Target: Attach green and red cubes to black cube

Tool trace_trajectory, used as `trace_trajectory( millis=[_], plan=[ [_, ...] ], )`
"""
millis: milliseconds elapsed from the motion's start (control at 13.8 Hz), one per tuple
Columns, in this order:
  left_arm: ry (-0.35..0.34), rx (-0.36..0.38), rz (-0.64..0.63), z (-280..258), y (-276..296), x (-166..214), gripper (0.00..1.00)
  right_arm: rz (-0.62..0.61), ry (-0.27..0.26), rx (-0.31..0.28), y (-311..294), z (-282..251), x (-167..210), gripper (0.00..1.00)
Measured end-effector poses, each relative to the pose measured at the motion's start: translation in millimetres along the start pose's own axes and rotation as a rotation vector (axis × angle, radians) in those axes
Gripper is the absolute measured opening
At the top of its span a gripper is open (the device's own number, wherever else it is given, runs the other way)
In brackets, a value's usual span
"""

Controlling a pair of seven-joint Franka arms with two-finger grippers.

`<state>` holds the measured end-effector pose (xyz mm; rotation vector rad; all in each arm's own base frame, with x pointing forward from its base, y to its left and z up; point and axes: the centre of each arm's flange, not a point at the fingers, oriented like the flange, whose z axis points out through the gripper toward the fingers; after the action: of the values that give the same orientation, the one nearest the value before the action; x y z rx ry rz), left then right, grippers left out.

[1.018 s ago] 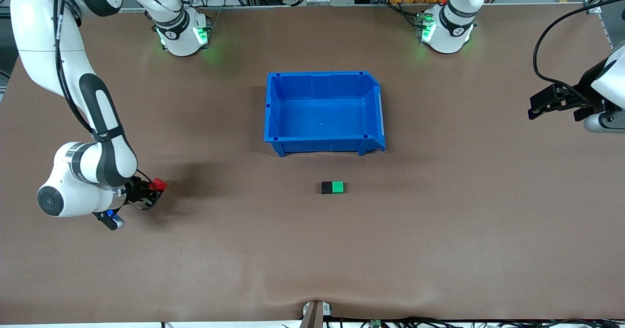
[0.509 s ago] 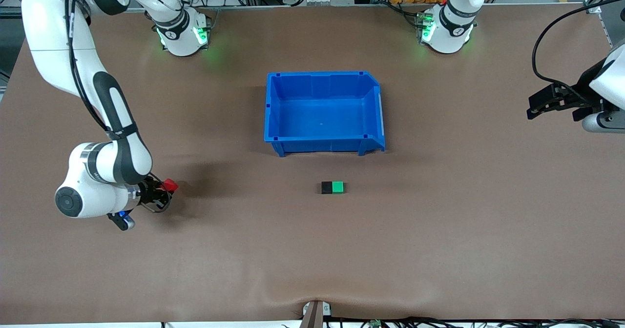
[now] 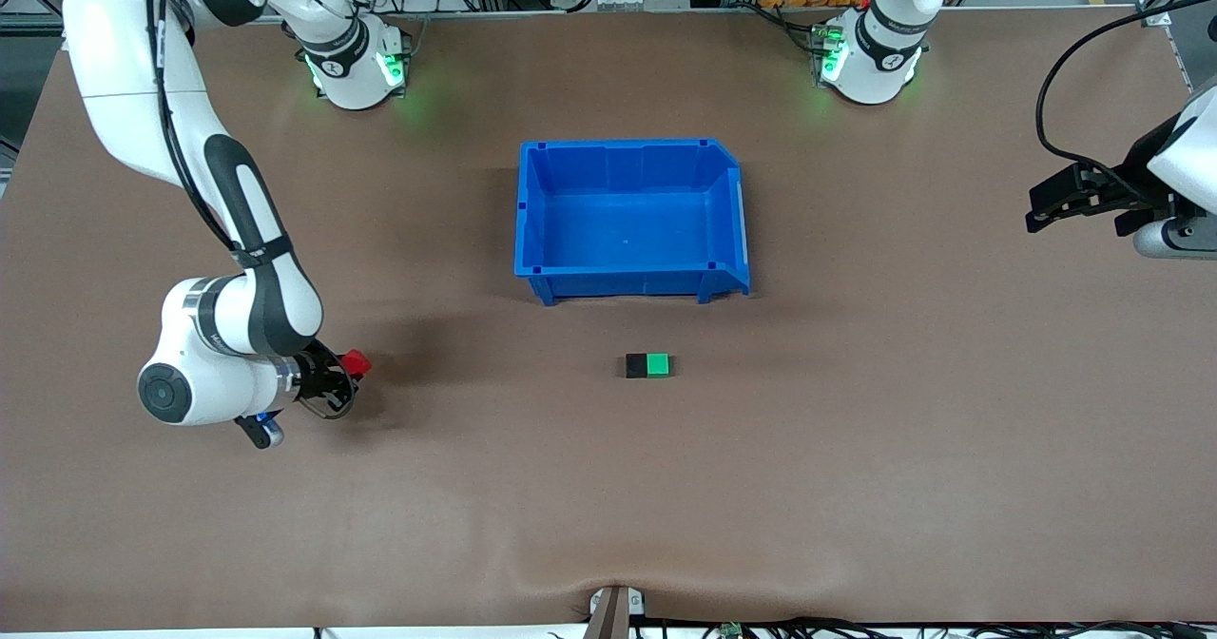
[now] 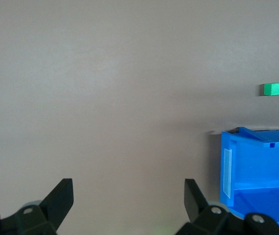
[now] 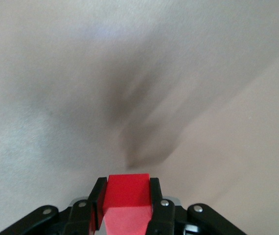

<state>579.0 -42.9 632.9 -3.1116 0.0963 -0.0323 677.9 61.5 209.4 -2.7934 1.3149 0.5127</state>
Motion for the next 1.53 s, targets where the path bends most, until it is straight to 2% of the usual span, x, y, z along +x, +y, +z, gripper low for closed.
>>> trace_trajectory(
  millis=[436,655,873,1527],
  plan=[
    [0.0,0.0,0.0,0.1,-0.1,0.0,1.0,0.055,-0.024,0.019,-7.0,0.8,-9.0,0.4],
    [0.0,0.0,0.0,0.1,0.1,0.0,1.0,0.093,-0.021,0.014,-15.9,3.5,-21.7,0.4],
    [-0.002,-0.033,-0.001,0.3,2.6,-0.1,1.0,0.125,-0.015,0.016,-25.8,4.3,-34.6,0.4],
    [-0.002,-0.036,-0.019,0.4,3.2,-0.1,1.0,0.204,-0.003,0.051,-49.9,2.6,-63.4,0.4]
  ],
)
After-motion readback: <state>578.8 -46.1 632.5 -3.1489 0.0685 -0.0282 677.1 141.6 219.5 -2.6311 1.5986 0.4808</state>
